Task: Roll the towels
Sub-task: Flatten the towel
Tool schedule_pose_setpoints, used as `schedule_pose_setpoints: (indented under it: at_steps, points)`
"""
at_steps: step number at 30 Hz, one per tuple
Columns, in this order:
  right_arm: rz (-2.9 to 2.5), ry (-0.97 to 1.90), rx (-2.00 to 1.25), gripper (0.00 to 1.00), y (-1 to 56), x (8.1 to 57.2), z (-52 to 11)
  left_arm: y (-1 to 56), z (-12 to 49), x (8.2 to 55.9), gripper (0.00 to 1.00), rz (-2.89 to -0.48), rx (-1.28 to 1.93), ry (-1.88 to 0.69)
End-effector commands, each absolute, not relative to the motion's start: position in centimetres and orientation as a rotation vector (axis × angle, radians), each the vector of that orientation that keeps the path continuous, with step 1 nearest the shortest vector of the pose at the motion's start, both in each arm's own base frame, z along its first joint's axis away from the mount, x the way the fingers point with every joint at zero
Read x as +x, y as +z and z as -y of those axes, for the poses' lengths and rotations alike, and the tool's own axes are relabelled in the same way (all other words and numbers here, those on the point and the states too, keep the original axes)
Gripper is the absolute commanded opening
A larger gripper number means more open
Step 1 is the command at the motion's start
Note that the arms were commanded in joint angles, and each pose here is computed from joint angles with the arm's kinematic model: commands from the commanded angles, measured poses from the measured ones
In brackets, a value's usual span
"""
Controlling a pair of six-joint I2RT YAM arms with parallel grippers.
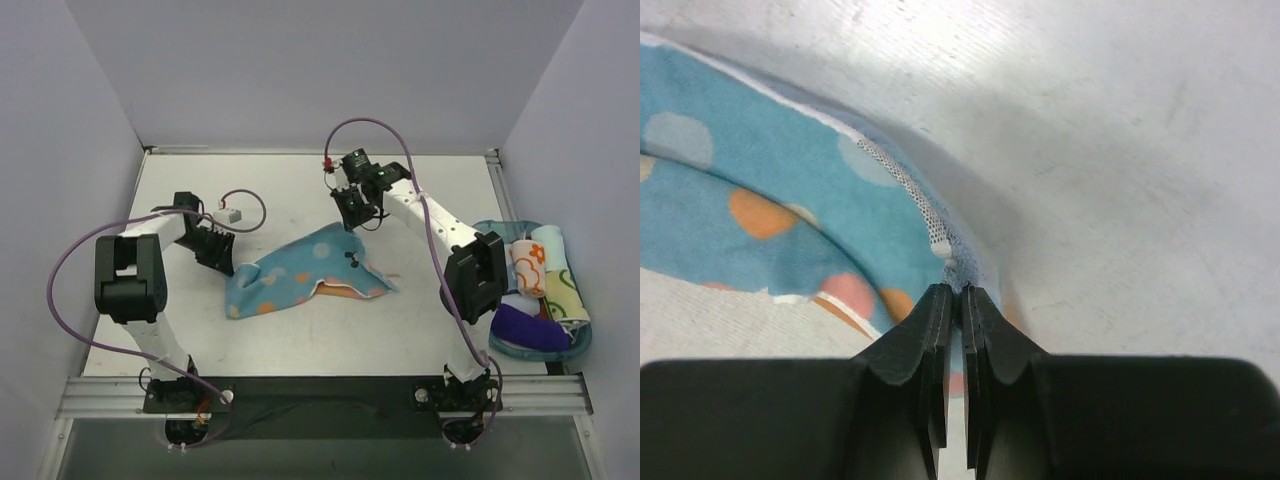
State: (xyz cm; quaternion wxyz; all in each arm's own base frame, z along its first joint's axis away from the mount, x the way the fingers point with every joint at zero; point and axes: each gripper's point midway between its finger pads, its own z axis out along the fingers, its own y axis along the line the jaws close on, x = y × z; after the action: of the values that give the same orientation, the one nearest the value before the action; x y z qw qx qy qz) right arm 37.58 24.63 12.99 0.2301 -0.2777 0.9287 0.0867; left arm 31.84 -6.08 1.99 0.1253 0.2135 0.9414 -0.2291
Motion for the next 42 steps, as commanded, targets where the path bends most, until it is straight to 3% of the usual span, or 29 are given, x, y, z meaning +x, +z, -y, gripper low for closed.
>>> schedule_pose_setpoints:
  at_steps: [1, 2, 7, 13, 23, 38, 42]
  points:
    - [-2.571, 0.235, -0.769, 0.00, 14.3, 36.4, -22.6, -0.9, 4.3, 30.1, 0.39, -2.839, 0.725, -0.504]
    - [-2.576, 0.232, -0.750, 0.00, 14.4, 36.6, -21.9, -1.3, 4.8, 29.8, 0.28, -2.850, 0.775, -0.474]
    - [-2.580, 0.250, -0.693, 0.00, 15.3, 37.1, -19.8, -0.7, 4.3, 31.6, 0.00, -2.835, 0.732, -0.456]
    - [-2.569, 0.275, -0.626, 0.00, 16.7, 38.1, -16.8, 5.7, 4.4, 36.6, 0.00, -2.652, 0.670, -0.513]
    - [-2.556, 0.297, -0.568, 0.00, 17.9, 38.2, -14.5, 11.5, 5.4, 38.5, 0.00, -2.511, 0.665, -0.563]
    - [-2.187, 0.268, -0.503, 0.00, 30.0, 46.4, -11.7, 25.9, 3.0, 47.7, 0.00, -2.123, 0.539, -0.475]
    - [-2.131, 0.309, -0.608, 0.00, 30.9, 45.7, -12.3, 28.4, 2.6, 47.0, 0.00, -2.045, 0.586, -0.439]
